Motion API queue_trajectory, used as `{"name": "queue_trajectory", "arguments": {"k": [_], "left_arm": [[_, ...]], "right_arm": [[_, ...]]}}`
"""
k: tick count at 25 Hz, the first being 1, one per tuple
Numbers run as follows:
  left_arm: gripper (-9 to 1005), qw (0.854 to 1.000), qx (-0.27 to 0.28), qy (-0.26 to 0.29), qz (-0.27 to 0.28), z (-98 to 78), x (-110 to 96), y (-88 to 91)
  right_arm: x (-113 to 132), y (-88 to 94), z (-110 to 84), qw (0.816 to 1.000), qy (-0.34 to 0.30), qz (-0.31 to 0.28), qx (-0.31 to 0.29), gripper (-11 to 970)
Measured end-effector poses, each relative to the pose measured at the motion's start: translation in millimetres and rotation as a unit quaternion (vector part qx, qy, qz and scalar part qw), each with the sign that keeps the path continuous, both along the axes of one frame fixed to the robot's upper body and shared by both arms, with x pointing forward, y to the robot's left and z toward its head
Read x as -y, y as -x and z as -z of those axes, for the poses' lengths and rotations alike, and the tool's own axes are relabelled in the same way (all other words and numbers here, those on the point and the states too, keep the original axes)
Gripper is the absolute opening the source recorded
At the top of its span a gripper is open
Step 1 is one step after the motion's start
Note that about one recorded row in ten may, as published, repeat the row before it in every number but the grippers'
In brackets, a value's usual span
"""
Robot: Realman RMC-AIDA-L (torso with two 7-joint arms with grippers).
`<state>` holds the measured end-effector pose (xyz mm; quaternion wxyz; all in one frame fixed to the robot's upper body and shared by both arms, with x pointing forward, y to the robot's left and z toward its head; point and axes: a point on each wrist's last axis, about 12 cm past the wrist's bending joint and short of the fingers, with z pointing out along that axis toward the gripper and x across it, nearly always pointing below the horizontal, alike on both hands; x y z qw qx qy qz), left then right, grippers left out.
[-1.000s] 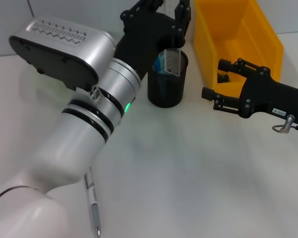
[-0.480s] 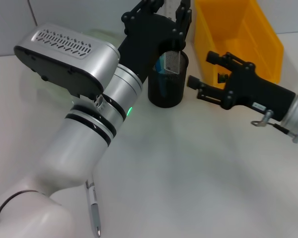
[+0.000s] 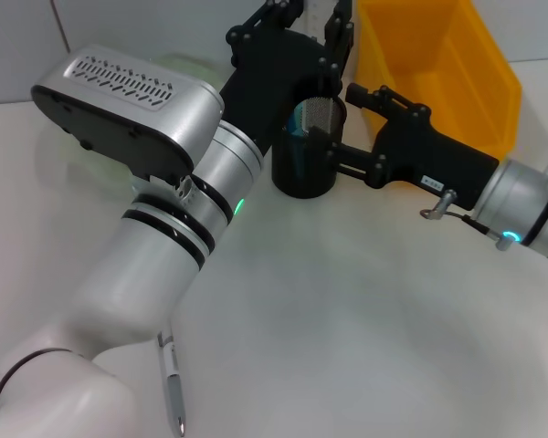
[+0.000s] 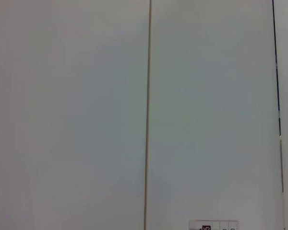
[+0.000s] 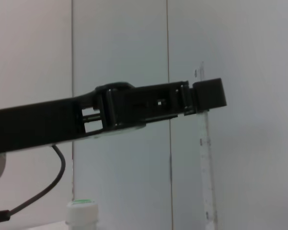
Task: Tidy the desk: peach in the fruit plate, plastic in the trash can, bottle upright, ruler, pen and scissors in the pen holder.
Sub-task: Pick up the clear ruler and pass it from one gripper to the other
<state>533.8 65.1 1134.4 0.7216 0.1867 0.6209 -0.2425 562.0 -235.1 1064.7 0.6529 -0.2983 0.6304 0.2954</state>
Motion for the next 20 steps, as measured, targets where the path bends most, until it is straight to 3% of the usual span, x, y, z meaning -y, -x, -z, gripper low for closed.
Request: {"name": "queue_trajectory", "arguments": {"k": [20], "left_arm": [[450, 1.000, -0.002, -0.017, 0.004, 7.5, -0.3, -0.1]], "right_arm": [[-14.5, -5.1, 3.3, 1.000, 0.018, 0.000, 0.006, 706]]}}
